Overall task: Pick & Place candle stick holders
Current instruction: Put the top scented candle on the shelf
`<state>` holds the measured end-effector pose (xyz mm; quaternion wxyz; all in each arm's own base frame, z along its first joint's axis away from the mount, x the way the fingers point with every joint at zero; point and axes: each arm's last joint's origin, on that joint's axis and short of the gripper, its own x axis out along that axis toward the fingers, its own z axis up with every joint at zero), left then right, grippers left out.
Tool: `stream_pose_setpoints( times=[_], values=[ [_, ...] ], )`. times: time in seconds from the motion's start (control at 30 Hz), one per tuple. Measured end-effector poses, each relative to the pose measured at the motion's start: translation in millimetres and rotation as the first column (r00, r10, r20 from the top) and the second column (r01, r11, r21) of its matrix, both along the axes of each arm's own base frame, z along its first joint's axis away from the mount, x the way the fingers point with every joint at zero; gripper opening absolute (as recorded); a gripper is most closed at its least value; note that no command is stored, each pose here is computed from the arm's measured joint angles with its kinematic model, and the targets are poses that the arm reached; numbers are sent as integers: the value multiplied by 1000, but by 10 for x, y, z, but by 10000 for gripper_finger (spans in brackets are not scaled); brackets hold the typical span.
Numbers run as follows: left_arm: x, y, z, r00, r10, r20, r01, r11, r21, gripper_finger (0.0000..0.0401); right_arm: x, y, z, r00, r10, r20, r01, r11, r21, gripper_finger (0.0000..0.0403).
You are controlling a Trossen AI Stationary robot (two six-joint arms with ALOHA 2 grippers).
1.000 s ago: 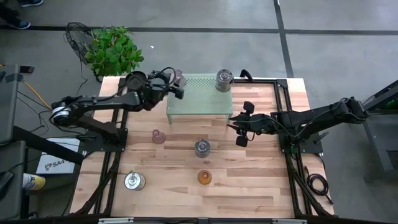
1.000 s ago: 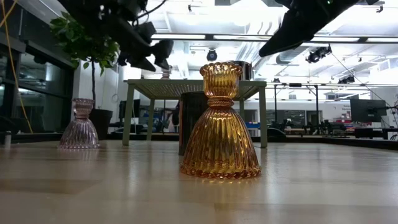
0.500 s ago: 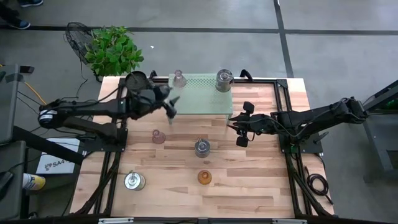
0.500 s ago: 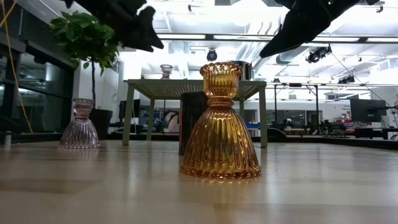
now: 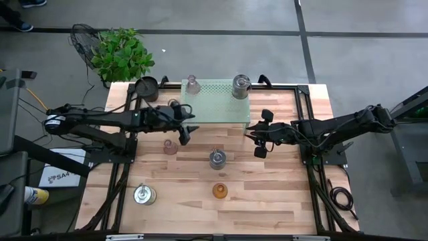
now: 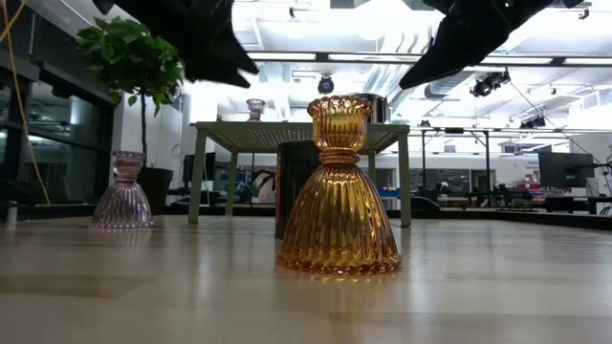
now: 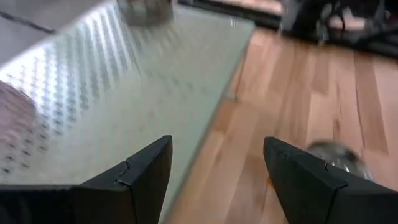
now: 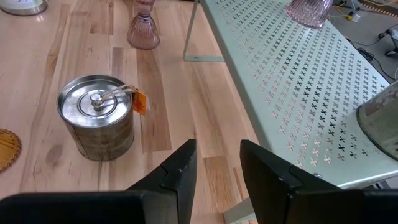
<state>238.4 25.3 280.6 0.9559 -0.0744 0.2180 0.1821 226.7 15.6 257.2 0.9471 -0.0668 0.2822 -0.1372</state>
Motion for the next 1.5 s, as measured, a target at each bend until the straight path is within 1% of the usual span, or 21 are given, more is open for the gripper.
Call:
stream_pose_setpoints(
  times=[0.13,0.2,0.3,0.4,0.5,0.73,0.8,0.97,1.03,1.1,1.17,1.23,1.33,1.37,1.43,1.5],
  values=[
    [98,-11,-104,997,-65,-40,64,998,-18,248,-1,2,-2,1000,7,-3,-7,1000,5,119],
    [149,-23,-160,990,-128,-64,128,992,-18,248,1,8,-3,1000,25,-3,-25,1000,17,119],
    [198,-84,-222,967,-238,-95,237,971,-18,248,2,16,-5,999,54,-8,-54,998,26,119],
    [239,-176,-268,940,-319,-123,323,946,14,248,3,23,-7,997,78,-12,-78,996,31,119],
    [278,-279,-283,915,-381,-133,393,917,70,248,3,22,-7,997,77,-12,-76,997,30,119],
    [291,-462,-299,865,-474,-167,497,856,144,248,3,22,-7,997,76,-12,-76,997,30,119],
    [284,-512,-304,841,-506,-192,537,824,181,248,3,23,-7,997,78,-12,-78,996,31,119],
    [285,-626,-300,781,-576,-242,625,724,293,248,2,23,-8,997,79,-13,-79,996,32,119],
    [348,-650,-328,773,-586,-245,634,697,335,248,3,26,-8,996,88,-13,-87,995,37,119],
    [383,-671,-382,752,-596,-283,659,653,373,248,3,28,-8,995,99,-16,-99,995,33,119],
    [482,-699,-419,733,-609,-303,676,602,425,248,4,30,-7,993,112,-19,-112,993,26,119],
    [538,-708,-469,707,-614,-351,705,568,426,248,4,34,-8,992,125,-20,-124,992,33,119],
    [680,-733,-488,687,-625,-371,722,534,439,248,3,34,-10,992,126,-22,-125,992,34,119],
    [694,-735,-515,673,-624,-396,736,518,435,248,2,34,-11,992,126,-23,-125,992,34,119],
    [799,-754,-549,655,-631,-415,751,482,452,248,0,33,-14,992,126,-27,-125,992,34,119],
    [831,-760,-616,627,-630,-458,776,454,438,248,-1,34,-15,992,126,-29,-125,992,34,119]
  ],
)
